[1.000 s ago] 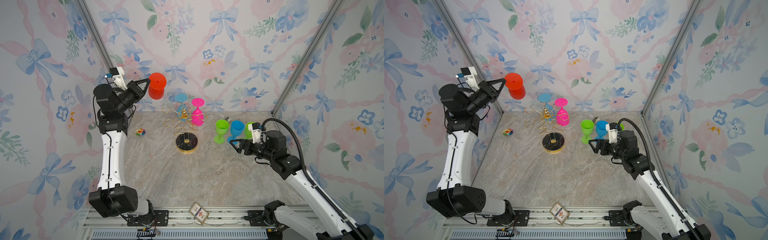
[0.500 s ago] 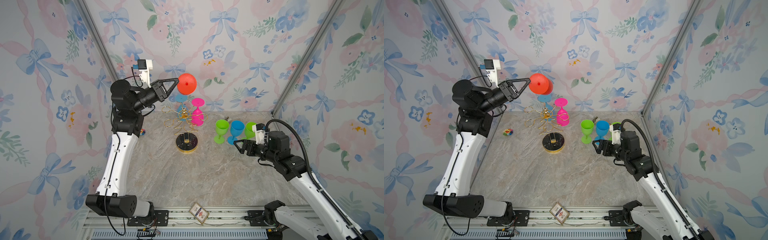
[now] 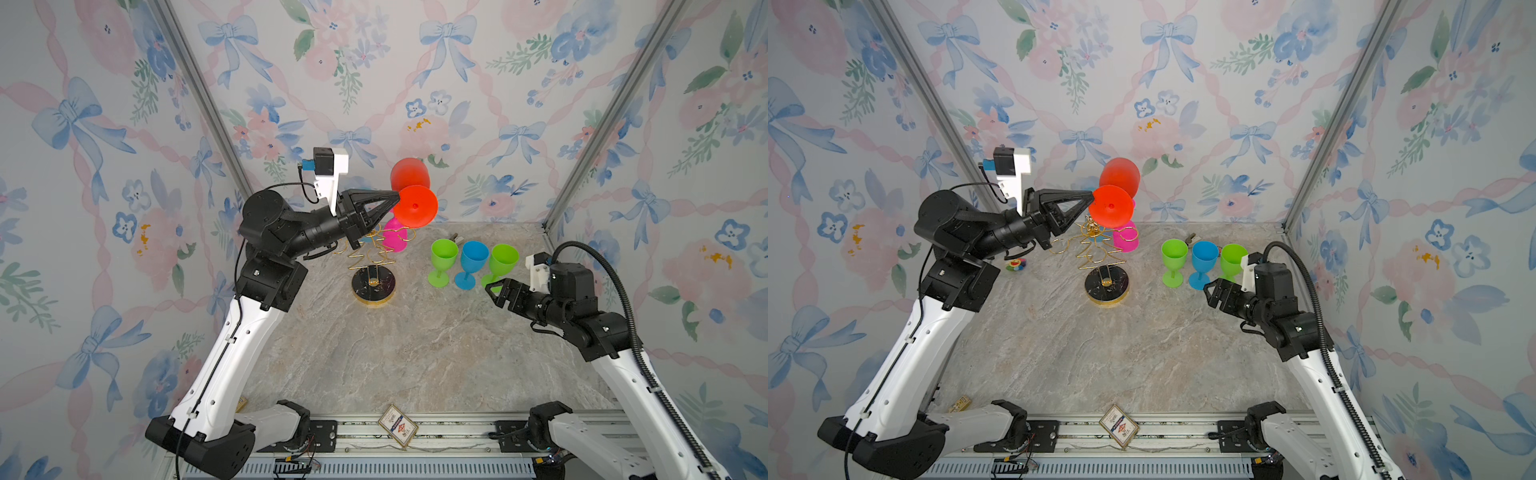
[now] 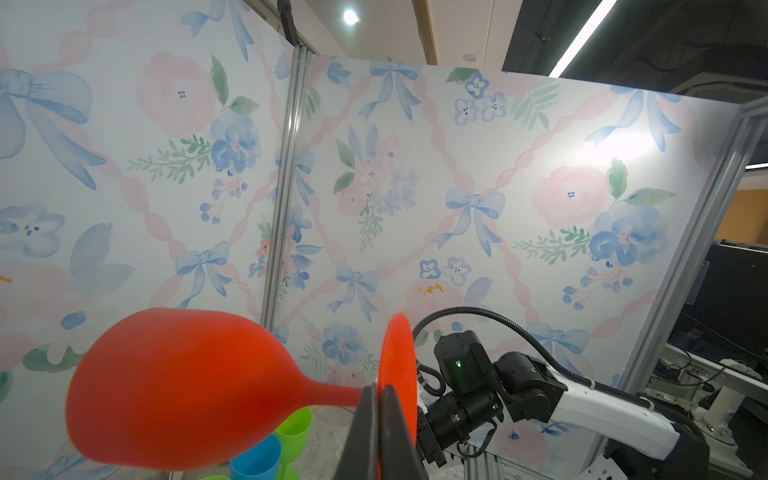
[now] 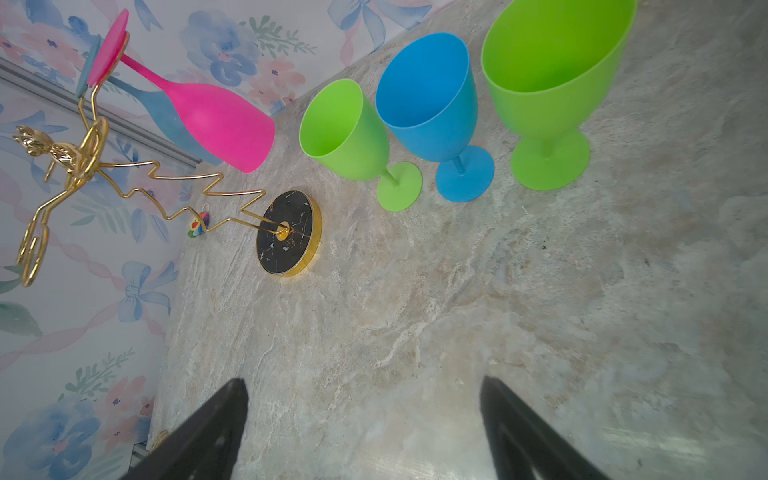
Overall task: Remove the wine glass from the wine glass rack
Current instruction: 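Lift and swing the red glass toward the right gripper while right moves toward it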
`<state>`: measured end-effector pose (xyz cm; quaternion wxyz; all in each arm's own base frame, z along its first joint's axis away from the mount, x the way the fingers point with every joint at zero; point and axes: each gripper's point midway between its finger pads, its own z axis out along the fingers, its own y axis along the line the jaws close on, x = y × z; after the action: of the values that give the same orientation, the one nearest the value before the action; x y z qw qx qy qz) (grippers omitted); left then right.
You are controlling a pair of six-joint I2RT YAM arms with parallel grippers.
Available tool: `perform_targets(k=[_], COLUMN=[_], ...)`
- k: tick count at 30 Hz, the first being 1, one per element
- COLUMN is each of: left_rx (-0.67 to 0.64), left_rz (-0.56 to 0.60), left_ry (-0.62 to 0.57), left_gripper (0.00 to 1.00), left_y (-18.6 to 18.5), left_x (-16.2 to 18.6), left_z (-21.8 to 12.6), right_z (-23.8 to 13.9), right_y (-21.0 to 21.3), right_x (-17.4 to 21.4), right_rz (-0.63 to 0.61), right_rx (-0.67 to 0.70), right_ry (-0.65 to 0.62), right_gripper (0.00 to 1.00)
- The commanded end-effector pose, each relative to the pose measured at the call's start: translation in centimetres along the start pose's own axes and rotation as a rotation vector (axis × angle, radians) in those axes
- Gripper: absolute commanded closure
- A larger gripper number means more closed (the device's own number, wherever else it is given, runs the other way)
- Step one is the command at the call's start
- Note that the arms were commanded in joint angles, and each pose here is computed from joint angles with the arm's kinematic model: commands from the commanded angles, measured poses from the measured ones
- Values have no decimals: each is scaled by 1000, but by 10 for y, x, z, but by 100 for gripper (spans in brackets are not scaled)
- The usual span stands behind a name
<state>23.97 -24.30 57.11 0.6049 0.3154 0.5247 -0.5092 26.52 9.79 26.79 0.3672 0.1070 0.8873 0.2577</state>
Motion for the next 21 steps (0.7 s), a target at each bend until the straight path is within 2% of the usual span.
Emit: perform_targets(k=[1,9,15,21], left_rx=[-11,-13,-15,-27], left_rz=[152,360,403,494], left_ry=[-22,-3,56,123], left_gripper=[100,100,100,100], left_y=[-14,-52,-65,-80], left_x=[8,52,92,131], left_z=[2,9,21,33], right_z=[-11,-14,-15,-21], right_y=[-3,-21,-23,-21], right_x=[0,1,0,-5], right_rz=[53,143,171,186], right_rx=[2,48,47,51], right_ry=[5,39,55,62], right_gripper=[10,10,10,10])
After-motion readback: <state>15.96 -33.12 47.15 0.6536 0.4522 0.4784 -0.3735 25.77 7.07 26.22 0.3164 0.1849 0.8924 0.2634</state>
